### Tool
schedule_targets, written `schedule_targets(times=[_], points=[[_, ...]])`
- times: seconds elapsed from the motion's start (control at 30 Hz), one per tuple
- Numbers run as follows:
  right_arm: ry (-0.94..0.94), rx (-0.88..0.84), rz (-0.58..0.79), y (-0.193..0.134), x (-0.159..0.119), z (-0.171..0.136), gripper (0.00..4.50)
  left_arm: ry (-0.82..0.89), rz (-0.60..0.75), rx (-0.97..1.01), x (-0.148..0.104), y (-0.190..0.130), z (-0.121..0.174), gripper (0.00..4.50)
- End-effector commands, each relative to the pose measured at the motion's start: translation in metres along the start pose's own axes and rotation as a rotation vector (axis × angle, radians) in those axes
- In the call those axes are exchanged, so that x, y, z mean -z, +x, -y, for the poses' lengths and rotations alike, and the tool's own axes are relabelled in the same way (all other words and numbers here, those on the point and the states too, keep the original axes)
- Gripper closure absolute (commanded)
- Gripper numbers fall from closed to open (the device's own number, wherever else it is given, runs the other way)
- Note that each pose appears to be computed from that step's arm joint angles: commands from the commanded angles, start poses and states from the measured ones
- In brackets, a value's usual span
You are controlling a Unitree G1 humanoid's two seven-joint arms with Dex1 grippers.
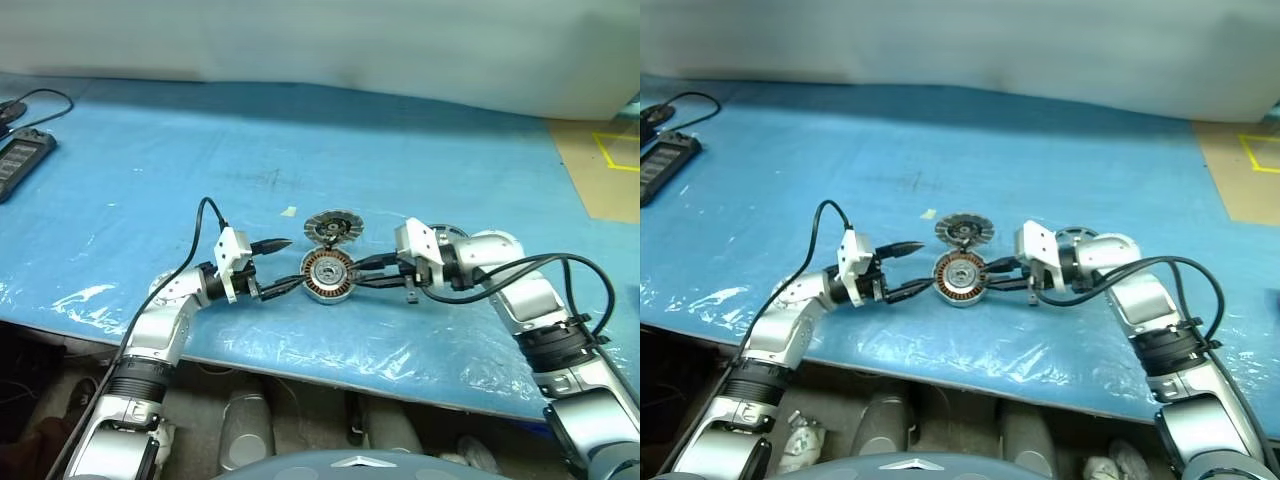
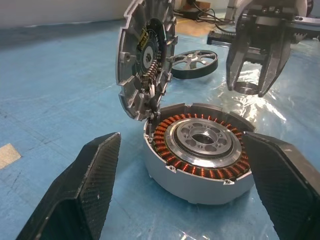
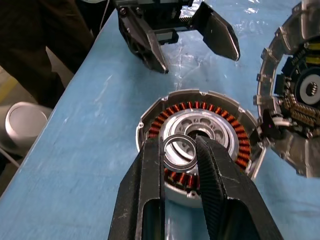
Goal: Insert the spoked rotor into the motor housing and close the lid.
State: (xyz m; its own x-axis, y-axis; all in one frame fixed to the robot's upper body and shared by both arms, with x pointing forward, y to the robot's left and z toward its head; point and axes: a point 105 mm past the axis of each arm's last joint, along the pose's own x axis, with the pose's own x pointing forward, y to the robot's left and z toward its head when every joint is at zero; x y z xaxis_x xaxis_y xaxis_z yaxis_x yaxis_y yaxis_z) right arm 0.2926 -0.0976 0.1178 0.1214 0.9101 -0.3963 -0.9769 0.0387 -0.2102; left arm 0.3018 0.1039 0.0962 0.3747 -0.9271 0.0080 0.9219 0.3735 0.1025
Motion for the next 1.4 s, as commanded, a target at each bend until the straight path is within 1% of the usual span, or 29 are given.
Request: schedule_targets(times=[0.03,0.13,0.3,0.5,0.93,1.4], points=[[-0.038,0.024,0.013,0.008,-0.006,0.006,3.88,0.018,0.001,0.024,-0.002,-0.002,0.005,0.41],[-0.037,0.074,0.004,0.017,-0.005,0.016,3.88,0.028,-0.003,0.046,-0.002,-0.002,0.008,0.41],[-0.039,0.086,0.012,0.027,-0.006,0.020,3.88,0.055,-0.021,0.066,-0.001,-0.002,0.008,0.41],[-0.038,0.077,0.019,0.029,-0.006,0.021,3.88,0.060,-0.028,0.065,0.001,-0.002,0.007,0.41],[-0.011,0.050,0.004,0.034,0.002,0.013,3.88,0.063,-0.031,0.041,0.003,-0.001,0.005,0.41],[-0.012,0.058,-0.006,0.039,0.003,0.018,3.88,0.063,-0.029,0.026,0.004,-0.001,0.004,0.41]])
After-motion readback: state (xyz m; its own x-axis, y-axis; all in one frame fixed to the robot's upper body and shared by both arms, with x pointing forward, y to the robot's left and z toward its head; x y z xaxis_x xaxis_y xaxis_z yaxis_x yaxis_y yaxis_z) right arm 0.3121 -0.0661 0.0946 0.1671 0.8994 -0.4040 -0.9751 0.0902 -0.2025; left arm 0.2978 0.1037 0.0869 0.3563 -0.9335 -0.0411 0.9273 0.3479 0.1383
